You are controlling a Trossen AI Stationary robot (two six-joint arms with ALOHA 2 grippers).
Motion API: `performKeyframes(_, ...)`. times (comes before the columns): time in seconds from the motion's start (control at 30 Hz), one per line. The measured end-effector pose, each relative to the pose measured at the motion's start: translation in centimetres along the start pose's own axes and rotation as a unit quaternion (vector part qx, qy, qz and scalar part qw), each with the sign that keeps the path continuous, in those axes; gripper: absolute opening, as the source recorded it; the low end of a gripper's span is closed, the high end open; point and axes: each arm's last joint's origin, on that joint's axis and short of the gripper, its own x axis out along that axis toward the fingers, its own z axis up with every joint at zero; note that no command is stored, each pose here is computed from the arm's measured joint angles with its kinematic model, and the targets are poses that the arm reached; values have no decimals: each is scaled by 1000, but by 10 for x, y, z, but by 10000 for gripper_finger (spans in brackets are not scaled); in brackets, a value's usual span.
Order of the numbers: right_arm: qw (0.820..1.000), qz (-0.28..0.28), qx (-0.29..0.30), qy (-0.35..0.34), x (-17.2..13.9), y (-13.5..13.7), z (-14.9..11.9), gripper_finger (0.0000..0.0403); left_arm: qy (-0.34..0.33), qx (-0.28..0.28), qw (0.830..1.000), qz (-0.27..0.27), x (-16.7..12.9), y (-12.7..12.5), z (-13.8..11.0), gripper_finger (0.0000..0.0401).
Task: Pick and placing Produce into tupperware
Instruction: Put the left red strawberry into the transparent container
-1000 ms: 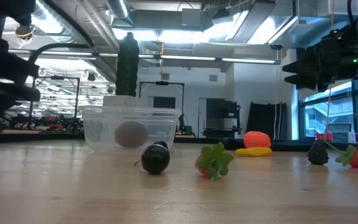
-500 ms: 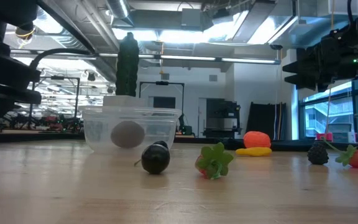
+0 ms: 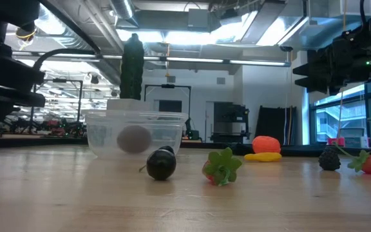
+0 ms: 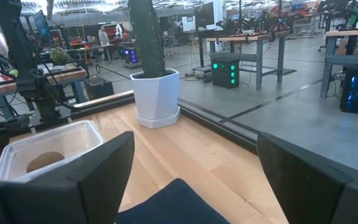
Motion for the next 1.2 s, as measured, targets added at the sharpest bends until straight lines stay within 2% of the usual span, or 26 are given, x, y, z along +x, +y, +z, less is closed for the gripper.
performKeyframes(0.2, 1000, 0, 0, 0, 0, 0, 0, 339, 8, -21, 999, -22, 0, 9, 3, 131)
performKeyframes(0.43, 1000, 0, -2, 0, 0, 0, 0, 339, 7, -30, 998, -57, -4, 22, 12, 142)
performKeyframes(0.6, 1000, 0, -2, 0, 0, 0, 0, 339, -18, -19, 995, -99, -19, 28, 28, 134)
performKeyframes(0.83, 1000, 0, -13, 0, 0, 0, 0, 339, -73, 15, 992, -103, -56, 37, 54, 134)
performKeyframes(0.97, 1000, 0, -15, 0, 0, 0, 0, 339, -93, 28, 993, -62, -81, 43, 64, 144)
performKeyframes(1.1, 1000, 0, -16, 0, 0, 0, 0, 339, -122, 53, 991, 25, -99, 53, 72, 136)
performKeyframes(1.2, 1000, 0, -17, 0, 0, 0, 0, 339, -139, 43, 986, 83, -107, 67, 77, 131)
